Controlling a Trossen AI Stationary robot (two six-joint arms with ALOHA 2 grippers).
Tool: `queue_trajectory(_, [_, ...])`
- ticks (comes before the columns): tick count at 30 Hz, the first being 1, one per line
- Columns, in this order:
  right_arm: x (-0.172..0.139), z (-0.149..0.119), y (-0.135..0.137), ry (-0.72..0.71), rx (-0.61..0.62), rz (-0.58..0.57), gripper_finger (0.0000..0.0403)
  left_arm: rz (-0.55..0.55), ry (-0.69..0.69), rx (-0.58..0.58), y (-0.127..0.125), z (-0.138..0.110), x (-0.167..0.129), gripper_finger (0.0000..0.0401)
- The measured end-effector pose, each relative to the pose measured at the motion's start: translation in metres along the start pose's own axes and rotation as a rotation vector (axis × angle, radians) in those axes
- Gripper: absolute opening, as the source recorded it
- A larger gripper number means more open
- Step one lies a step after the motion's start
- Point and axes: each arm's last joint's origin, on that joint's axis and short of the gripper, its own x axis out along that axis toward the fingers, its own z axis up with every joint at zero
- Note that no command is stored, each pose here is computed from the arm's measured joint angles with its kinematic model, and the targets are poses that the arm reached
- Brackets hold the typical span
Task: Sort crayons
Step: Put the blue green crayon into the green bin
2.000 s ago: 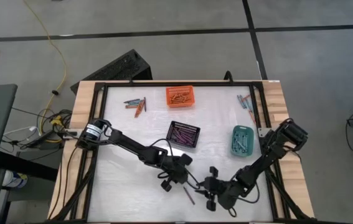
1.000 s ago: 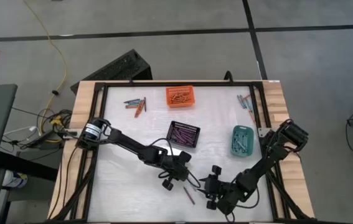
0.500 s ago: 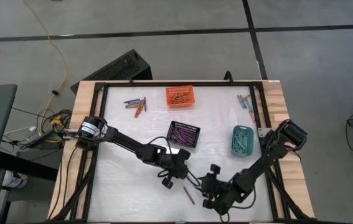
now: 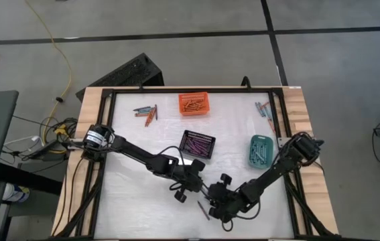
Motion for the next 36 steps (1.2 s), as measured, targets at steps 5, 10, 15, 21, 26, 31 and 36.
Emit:
queue_trajectory(5, [0.012,0.002,0.003,-0.001,0.006,-0.023,0.0182,0.001,-0.004,0.000,0.000,0.000,0.000,0.0000])
queue_trajectory(10, [0.023,0.000,0.004,0.039,0.010,-0.045,0.0153,0.001,-0.003,-0.001,0.000,0.000,0.000,0.0000])
queue_trajectory(15, [0.025,-0.005,0.000,0.085,0.006,-0.078,0.0071,0.000,-0.001,-0.001,0.000,0.000,0.000,0.0000])
queue_trajectory(21, [0.021,-0.008,0.002,0.103,-0.041,-0.070,0.0009,-0.027,0.028,-0.026,-0.002,-0.003,0.000,0.0001])
queue_trajectory(26, [0.008,0.001,-0.001,0.117,-0.056,-0.065,0.0003,-0.040,0.093,-0.044,-0.003,-0.006,-0.006,0.0033])
queue_trajectory(31, [-0.018,0.011,-0.015,0.170,-0.118,-0.111,0.0002,-0.048,0.112,-0.059,-0.004,-0.001,-0.018,0.0099])
queue_trajectory(36, [-0.048,0.025,-0.031,0.172,-0.118,-0.196,0.0001,-0.052,0.092,-0.073,-0.007,0.006,-0.028,0.0152])
